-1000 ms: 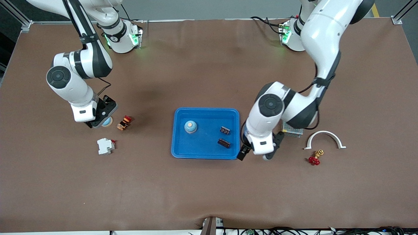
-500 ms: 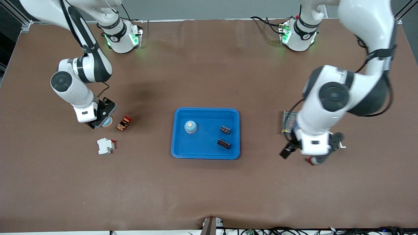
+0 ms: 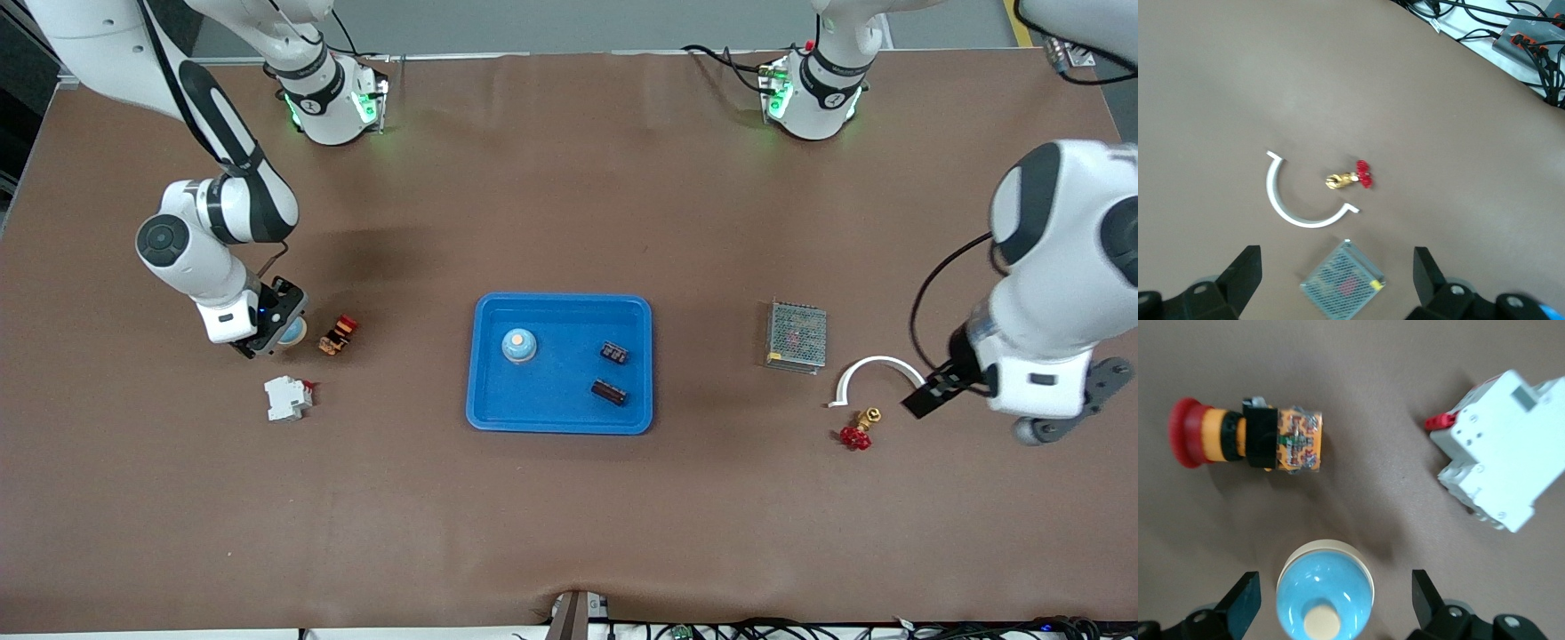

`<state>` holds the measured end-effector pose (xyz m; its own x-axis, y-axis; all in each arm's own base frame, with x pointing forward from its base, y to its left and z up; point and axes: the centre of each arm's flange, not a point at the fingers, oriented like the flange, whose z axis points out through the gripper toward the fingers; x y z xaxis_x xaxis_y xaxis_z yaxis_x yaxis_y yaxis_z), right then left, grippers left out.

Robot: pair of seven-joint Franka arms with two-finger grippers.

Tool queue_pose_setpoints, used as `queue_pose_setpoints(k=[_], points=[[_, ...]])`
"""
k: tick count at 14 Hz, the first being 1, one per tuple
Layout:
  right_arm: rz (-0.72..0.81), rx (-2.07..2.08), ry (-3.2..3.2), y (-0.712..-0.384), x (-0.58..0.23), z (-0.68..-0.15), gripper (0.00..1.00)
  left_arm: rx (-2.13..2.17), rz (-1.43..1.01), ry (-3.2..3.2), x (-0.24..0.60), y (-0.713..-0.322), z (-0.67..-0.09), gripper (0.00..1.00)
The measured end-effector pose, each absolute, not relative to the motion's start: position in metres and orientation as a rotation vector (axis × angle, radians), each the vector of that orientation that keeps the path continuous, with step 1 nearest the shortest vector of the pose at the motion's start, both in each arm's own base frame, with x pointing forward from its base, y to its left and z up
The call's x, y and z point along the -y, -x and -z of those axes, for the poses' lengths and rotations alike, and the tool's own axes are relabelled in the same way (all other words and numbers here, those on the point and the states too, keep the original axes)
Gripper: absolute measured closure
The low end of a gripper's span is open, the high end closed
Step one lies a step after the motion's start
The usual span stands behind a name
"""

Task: Place electrolytic capacitor and blue bell in tray
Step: 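Grasp the second blue bell with the right gripper while the left gripper retracts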

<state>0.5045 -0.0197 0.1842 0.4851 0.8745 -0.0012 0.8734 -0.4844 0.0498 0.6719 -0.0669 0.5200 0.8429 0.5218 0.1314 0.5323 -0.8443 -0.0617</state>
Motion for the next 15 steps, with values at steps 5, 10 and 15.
queue_pose_setpoints(k=[5,10,15], points=[[-0.029,-1.570,-2.688,-0.498,0.024,-0.159,0.00,0.575,0.146,3.009,0.016,-0.662,-0.548,0.00],[-0.035,-1.570,-2.685,-0.499,0.024,-0.161,0.09,0.488,0.176,3.029,0.003,-0.663,-0.557,0.00],[-0.043,-1.569,-2.681,-0.501,0.024,-0.165,0.33,0.436,0.244,3.033,0.008,-0.656,-0.584,0.00]])
